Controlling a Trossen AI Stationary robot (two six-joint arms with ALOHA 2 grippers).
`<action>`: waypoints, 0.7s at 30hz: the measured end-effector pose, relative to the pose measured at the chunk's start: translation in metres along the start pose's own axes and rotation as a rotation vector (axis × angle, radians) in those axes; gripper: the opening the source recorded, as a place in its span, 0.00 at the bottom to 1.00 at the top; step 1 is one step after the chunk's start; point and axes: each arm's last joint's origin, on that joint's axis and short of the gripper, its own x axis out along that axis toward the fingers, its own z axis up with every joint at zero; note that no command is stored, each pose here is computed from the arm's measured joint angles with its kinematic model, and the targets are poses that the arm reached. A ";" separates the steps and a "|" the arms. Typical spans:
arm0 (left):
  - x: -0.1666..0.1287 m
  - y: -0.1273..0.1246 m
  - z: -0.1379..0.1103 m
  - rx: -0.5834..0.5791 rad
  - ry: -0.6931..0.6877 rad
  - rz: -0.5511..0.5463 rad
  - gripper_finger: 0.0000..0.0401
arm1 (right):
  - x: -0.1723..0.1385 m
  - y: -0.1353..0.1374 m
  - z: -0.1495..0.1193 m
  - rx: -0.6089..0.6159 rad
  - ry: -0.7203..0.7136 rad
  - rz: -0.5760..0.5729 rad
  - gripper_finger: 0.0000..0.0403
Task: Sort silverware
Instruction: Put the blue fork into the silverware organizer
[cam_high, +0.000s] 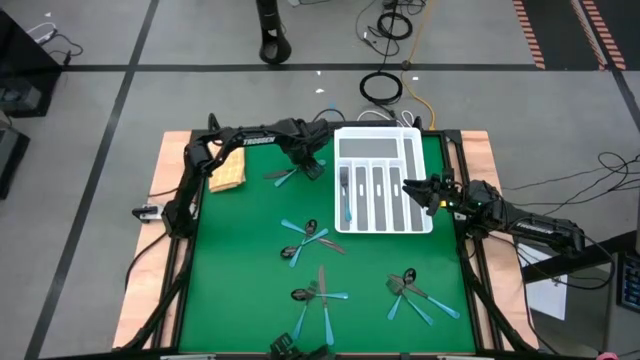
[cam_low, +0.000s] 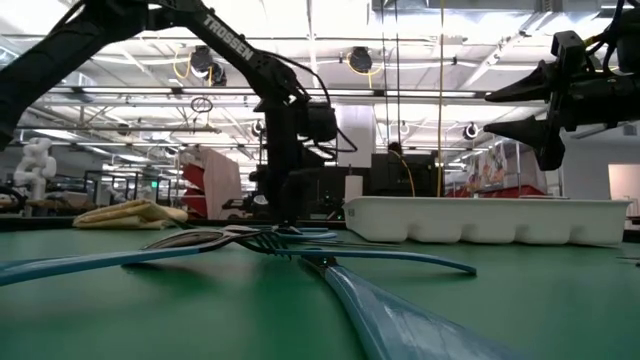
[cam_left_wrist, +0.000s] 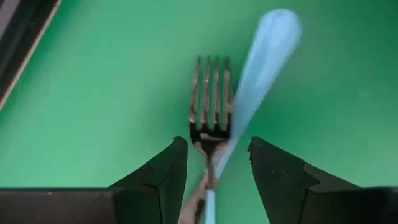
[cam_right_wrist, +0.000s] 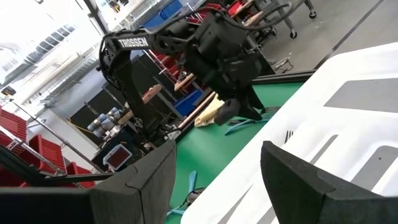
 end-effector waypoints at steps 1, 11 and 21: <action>0.004 0.000 0.000 0.001 0.011 0.002 0.45 | 0.000 0.000 0.000 0.000 0.000 0.000 0.54; 0.015 -0.004 -0.001 0.011 0.034 0.014 0.31 | 0.000 0.000 0.000 0.000 -0.006 -0.006 0.54; 0.015 -0.003 -0.002 0.040 0.038 0.038 0.03 | 0.000 -0.001 0.001 -0.007 -0.025 -0.024 0.54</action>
